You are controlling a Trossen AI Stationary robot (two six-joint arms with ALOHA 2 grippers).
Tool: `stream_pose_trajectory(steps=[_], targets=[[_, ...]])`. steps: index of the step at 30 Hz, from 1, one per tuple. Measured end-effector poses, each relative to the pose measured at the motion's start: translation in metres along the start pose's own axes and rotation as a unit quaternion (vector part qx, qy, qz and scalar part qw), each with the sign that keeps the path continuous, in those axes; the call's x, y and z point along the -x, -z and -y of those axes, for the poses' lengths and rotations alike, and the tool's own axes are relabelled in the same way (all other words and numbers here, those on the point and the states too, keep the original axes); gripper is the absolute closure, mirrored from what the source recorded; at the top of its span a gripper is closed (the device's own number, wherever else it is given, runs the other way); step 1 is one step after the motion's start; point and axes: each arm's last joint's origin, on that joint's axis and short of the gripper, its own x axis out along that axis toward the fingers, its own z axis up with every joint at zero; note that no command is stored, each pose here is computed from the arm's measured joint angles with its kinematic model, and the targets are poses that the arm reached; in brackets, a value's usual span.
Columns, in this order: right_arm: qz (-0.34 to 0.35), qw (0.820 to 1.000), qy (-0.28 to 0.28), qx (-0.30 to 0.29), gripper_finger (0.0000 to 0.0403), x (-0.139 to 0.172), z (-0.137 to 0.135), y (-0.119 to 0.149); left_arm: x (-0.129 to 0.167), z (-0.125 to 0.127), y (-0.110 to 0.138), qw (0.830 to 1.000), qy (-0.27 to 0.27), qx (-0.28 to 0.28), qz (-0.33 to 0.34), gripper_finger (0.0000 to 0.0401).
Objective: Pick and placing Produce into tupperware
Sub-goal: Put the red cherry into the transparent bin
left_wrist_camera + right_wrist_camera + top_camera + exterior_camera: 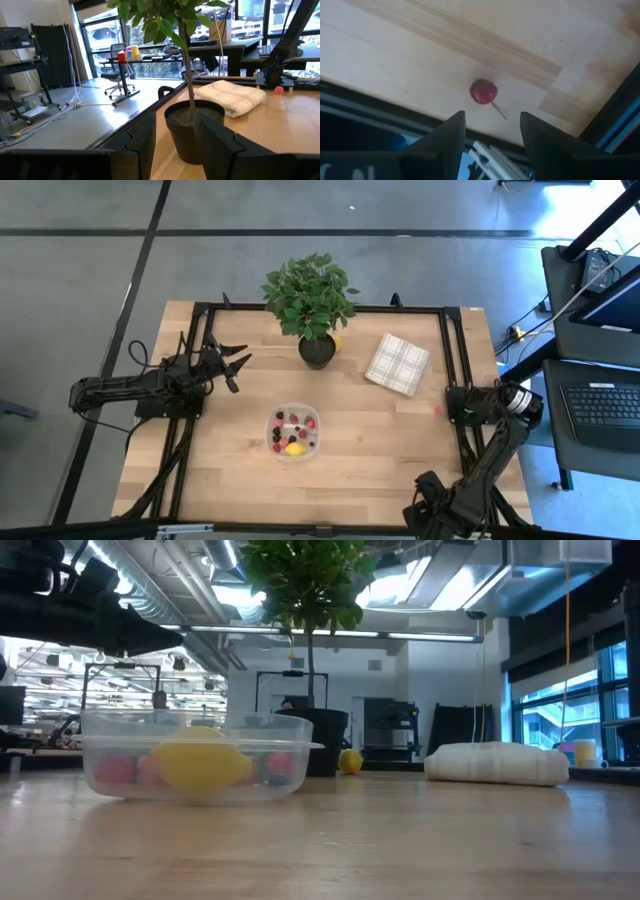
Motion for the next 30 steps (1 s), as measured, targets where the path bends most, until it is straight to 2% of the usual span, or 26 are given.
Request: stream_pose_trajectory(steps=[9, 20, 24, 30], targets=[[0.009, 0.999, 0.010, 0.035, 0.0212, -0.018, -0.006, 0.002, 0.000, 0.000, 0.000, 1.000, 0.000, 0.001, 0.000, 0.0275], [0.010, 0.999, 0.012, 0.038, 0.0212, -0.039, -0.005, -0.001, 0.000, 0.000, 0.000, 1.000, 0.000, 0.001, 0.000, 0.0275], [-0.003, 0.999, -0.007, 0.040, 0.0212, -0.051, -0.003, -0.004, 0.000, 0.000, 0.000, 1.000, 0.000, 0.001, 0.000, 0.0275], [-0.006, 0.999, -0.010, 0.040, 0.0241, -0.057, -0.002, -0.007, 0.000, 0.000, 0.000, 1.000, 0.000, 0.001, 0.000, 0.0275]])
